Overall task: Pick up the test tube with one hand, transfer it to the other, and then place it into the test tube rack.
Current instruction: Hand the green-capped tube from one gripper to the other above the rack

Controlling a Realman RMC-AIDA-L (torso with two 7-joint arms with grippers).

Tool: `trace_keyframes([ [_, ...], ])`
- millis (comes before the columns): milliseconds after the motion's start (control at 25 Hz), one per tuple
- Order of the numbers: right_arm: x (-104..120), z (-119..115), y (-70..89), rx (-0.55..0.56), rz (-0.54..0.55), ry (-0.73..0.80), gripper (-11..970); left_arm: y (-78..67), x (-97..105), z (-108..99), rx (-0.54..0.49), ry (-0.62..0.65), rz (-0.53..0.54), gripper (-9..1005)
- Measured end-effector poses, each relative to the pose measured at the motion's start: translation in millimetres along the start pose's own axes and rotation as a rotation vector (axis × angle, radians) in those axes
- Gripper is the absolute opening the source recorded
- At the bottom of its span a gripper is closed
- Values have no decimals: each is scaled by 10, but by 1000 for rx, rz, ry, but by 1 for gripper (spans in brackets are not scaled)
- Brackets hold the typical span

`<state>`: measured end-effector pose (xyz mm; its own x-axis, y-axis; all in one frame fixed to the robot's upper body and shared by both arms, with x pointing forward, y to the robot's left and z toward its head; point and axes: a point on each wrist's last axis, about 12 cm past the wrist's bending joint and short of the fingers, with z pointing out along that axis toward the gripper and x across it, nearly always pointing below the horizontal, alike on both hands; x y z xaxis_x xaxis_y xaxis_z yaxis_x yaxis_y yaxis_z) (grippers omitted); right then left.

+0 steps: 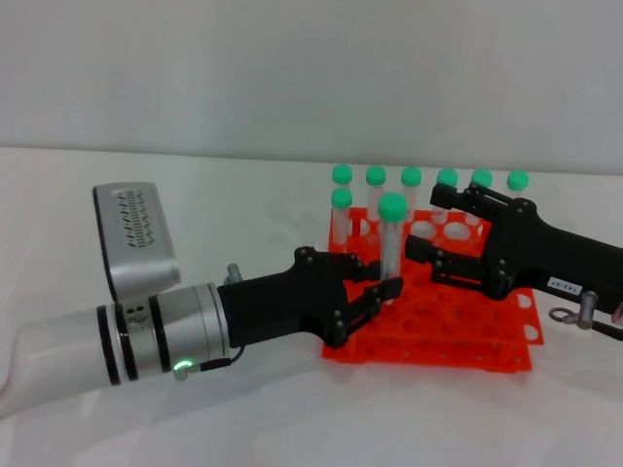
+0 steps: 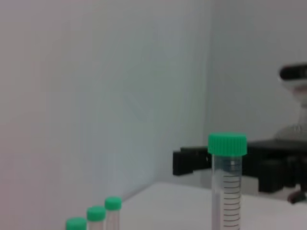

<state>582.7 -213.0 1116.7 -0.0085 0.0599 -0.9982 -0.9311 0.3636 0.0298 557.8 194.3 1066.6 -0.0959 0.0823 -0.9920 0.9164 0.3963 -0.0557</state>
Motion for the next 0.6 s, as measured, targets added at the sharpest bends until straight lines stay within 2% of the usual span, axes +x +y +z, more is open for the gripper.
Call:
trace_keyframes([
  [320,27,79,19,-13,83,26,816,5,8,43,2,22,37,197],
  [600,68,136,84,-38,98,36,786,7,5,45,0,20,42,197],
])
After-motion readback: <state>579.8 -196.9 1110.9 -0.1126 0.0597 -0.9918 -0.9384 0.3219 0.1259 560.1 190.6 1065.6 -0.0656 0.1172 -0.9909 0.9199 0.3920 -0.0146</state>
